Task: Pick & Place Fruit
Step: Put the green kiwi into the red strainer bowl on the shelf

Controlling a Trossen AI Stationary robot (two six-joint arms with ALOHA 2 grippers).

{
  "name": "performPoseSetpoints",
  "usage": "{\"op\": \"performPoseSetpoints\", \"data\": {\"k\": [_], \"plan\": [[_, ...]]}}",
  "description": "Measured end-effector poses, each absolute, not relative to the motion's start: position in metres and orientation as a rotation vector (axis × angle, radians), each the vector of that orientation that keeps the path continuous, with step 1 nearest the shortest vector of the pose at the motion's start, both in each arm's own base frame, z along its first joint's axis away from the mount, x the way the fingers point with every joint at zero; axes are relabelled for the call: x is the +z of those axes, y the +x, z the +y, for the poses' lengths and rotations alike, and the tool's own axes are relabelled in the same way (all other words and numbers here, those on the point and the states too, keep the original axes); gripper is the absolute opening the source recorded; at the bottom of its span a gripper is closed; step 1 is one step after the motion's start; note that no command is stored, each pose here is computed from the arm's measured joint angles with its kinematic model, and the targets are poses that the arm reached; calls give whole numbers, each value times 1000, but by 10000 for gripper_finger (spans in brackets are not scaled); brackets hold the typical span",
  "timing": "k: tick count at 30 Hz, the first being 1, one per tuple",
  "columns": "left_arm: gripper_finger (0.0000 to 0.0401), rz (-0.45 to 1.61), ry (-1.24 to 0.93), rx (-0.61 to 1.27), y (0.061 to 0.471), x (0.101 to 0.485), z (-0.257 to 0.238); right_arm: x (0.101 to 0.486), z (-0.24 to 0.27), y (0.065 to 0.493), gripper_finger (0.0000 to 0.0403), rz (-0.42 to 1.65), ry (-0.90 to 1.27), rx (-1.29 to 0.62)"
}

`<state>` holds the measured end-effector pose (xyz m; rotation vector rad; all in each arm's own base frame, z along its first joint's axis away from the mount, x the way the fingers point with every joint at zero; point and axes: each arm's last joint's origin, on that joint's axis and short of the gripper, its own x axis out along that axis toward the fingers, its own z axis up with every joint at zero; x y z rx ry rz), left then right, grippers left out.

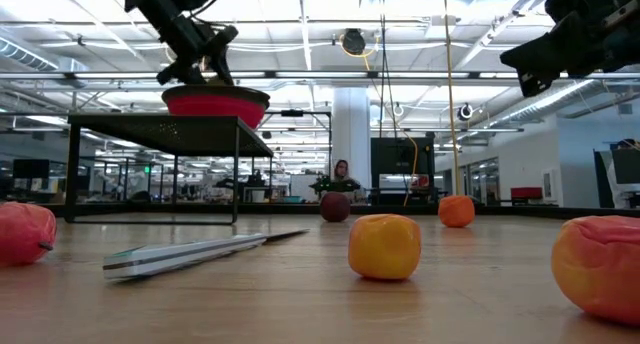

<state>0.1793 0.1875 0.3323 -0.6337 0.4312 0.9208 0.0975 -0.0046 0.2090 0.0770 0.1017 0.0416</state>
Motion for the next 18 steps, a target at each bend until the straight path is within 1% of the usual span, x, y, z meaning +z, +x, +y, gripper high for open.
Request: {"op": "performPoseSetpoints", "data": {"k": [8, 15, 18], "plan": [[207, 449, -607, 950, 181, 328, 200, 206, -5, 97, 0, 137, 81, 40], [207, 564, -380, 954, 186, 325, 200, 206, -5, 97, 0, 137, 81, 41], [207, 589, -326, 959, 188, 325, 198, 206, -5, 97, 0, 137, 80, 41]]}}
